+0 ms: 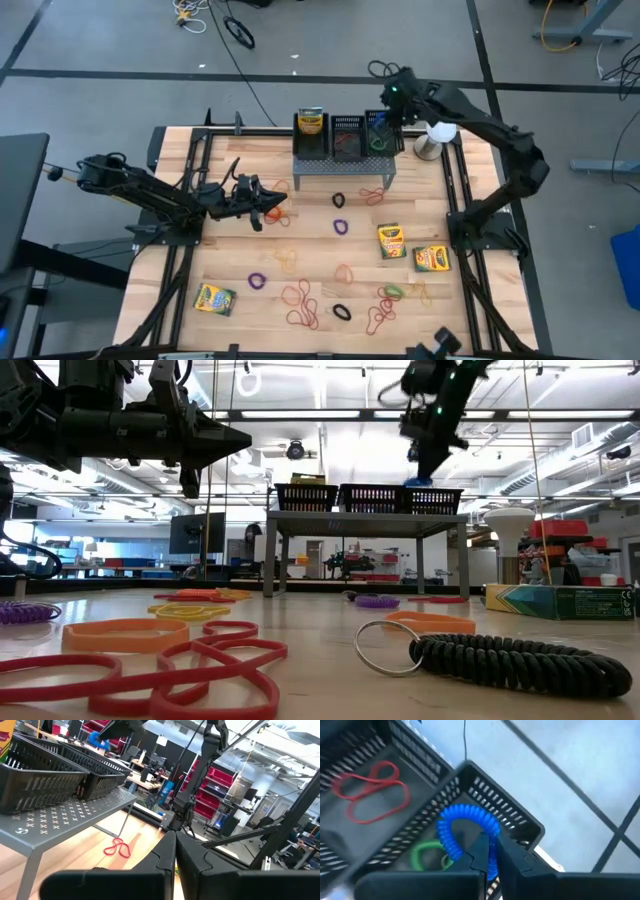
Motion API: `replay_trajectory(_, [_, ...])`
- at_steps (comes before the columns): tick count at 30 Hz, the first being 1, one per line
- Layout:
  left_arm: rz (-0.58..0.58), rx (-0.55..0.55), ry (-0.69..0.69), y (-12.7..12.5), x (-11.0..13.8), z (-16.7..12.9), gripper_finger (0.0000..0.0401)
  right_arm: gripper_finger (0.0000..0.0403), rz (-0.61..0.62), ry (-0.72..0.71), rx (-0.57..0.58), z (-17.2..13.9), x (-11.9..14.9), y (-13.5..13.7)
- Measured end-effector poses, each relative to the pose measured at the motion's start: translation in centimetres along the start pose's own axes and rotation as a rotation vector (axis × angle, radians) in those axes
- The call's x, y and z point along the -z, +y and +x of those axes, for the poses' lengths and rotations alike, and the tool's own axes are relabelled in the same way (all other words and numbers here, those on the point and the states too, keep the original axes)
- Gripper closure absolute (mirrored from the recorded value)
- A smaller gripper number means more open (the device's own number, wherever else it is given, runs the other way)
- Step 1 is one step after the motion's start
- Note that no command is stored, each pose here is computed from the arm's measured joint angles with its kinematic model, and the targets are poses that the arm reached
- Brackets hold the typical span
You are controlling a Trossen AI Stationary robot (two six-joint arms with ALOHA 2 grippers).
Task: Sort rubber bands into baskets
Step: Put the blue spring rubberband into the right black basket on the shelf, then put the red rubber band into the middle black basket on the shelf
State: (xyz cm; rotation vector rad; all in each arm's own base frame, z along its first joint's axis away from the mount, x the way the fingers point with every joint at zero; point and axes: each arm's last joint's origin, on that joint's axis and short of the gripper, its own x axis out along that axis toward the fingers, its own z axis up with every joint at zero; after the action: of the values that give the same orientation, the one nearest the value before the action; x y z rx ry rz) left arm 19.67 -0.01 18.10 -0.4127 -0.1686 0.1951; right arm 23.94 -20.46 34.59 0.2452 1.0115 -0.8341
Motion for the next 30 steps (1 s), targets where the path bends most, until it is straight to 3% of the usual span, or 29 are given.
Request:
replay_trajectory(6, [0.0, 0.0, 0.0, 0.0, 0.0, 0.0, 0.0383, 0.0379, -0.071, 0.089, 0.022, 4.0, -0.4, 0.1])
replay_trajectory(9, [0.0, 0.0, 0.0, 0.0, 0.0, 0.0, 0.0383, 0.0362, -0.101, 0.113, 0.092, 4.8, -0.5, 0.5])
replay_trajectory(17, [0.0, 0.0, 0.0, 0.0, 0.0, 0.0, 0.0383, 0.0252, -0.161, 0.097, 0.194, 4.4, -0.6, 0.9])
replay_trajectory(21, [0.0, 0.0, 0.0, 0.0, 0.0, 0.0, 0.0383, 0.0221, -0.245, 0.069, 0.23, 1.9, -0.2, 1.3])
replay_trajectory(25, [0.0, 0.0, 0.0, 0.0, 0.0, 0.0, 0.0383, 0.0239, -0.249, -0.017, 0.175, -2.3, 0.7, 3.0])
replay_trajectory(30, [0.0, 0.0, 0.0, 0.0, 0.0, 0.0, 0.0383, 0.0316, -0.273, -0.214, -0.037, -6.0, 3.3, 7.5])
